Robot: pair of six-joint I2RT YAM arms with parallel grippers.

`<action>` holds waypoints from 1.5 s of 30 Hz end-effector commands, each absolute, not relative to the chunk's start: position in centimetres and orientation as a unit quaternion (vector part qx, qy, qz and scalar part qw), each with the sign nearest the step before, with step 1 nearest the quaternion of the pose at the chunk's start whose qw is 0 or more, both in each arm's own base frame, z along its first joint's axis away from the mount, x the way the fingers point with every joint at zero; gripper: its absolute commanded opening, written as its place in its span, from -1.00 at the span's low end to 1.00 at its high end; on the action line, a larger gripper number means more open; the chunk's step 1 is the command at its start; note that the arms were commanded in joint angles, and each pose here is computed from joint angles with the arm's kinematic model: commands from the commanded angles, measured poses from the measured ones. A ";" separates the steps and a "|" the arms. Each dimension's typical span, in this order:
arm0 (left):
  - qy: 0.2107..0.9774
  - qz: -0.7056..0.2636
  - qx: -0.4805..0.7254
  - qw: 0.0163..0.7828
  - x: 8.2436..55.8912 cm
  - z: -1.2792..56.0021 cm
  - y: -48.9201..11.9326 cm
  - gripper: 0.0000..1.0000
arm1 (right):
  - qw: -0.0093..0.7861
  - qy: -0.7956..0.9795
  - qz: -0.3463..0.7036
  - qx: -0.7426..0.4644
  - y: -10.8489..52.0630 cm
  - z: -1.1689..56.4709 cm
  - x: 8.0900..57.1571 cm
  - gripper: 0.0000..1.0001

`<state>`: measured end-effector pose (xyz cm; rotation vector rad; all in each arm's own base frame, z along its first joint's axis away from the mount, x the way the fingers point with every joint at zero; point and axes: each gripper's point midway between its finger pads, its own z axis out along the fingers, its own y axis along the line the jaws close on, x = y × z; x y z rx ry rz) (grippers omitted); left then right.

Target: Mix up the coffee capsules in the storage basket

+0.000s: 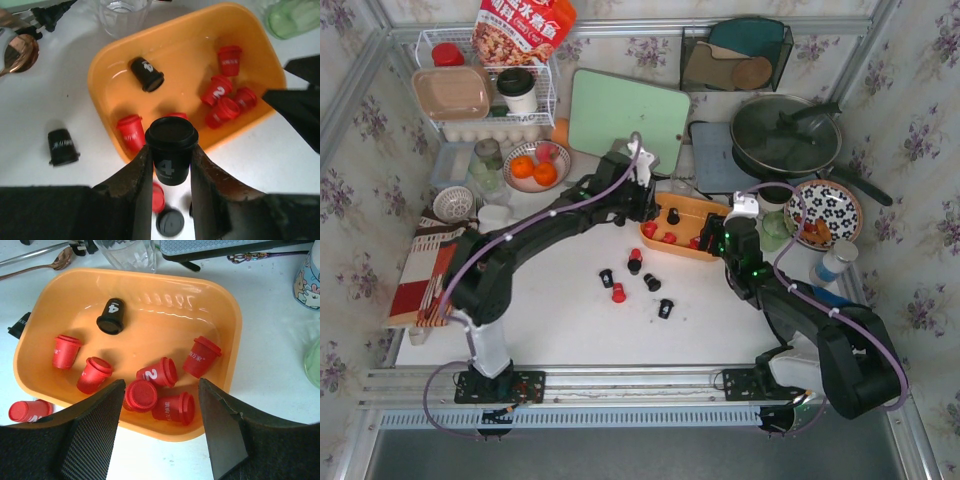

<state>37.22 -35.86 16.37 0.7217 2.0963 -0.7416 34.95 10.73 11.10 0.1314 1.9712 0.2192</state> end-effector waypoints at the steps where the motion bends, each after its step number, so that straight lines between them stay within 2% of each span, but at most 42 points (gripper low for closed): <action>1: 0.857 -0.256 0.261 0.363 39.0 13.4 -37.2 -0.40 | 0.568 0.814 0.102 0.064 10.8 12.5 35.5 0.36; 4: 0.871 -0.237 0.249 0.350 40.2 12.2 -37.8 -0.36 | 0.569 0.813 0.104 0.064 10.9 12.6 35.5 0.36; 7: 0.876 -0.226 0.244 0.348 40.9 11.3 -38.1 -0.24 | 0.569 0.813 0.105 0.066 10.9 12.5 35.5 0.37; 14: 0.863 -0.234 0.238 0.379 41.1 13.1 -38.2 -0.06 | 0.569 0.813 0.101 0.066 10.7 12.5 35.5 0.40; 15: 0.860 -0.235 0.238 0.385 41.0 13.5 -38.1 0.26 | 0.571 0.812 0.102 0.067 10.7 12.6 35.4 0.40; 16: 0.856 -0.237 0.237 0.393 40.8 14.3 -38.0 0.39 | 0.572 0.811 0.102 0.068 10.7 12.7 35.4 0.41; 17: 0.855 -0.237 0.237 0.397 40.6 14.7 -37.8 0.86 | 0.572 0.811 0.103 0.068 10.7 12.7 35.4 0.41; 18: 0.852 -0.236 0.238 0.402 40.4 15.1 -37.6 1.00 | 0.572 0.811 0.103 0.068 10.7 12.7 35.4 0.41; 24: 0.848 -0.218 0.219 0.431 37.7 17.8 -34.3 0.96 | 0.568 0.813 0.105 0.066 10.9 12.4 35.4 0.40; 28: 0.872 -0.199 0.187 0.406 34.2 17.3 -30.9 0.83 | 0.567 0.814 0.107 0.065 10.9 12.4 35.4 0.40; 34: 0.909 -0.152 0.123 0.368 29.5 15.5 -25.3 0.79 | 0.566 0.814 0.114 0.064 11.2 12.4 35.3 0.40; 38: 0.922 -0.138 0.083 0.353 27.5 14.6 -23.4 0.66 | 0.564 0.815 0.117 0.063 11.3 12.3 35.3 0.40; 39: 0.925 -0.131 0.075 0.348 27.1 14.1 -23.0 0.68 | 0.564 0.815 0.116 0.063 11.3 12.3 35.3 0.40; 42: 0.934 -0.120 0.058 0.332 26.0 12.6 -22.3 0.99 | 0.564 0.815 0.118 0.063 11.4 12.2 35.3 0.40; 45: 0.940 -0.126 0.042 0.315 25.2 11.2 -22.4 1.00 | 0.564 0.815 0.118 0.064 11.3 12.3 35.3 0.40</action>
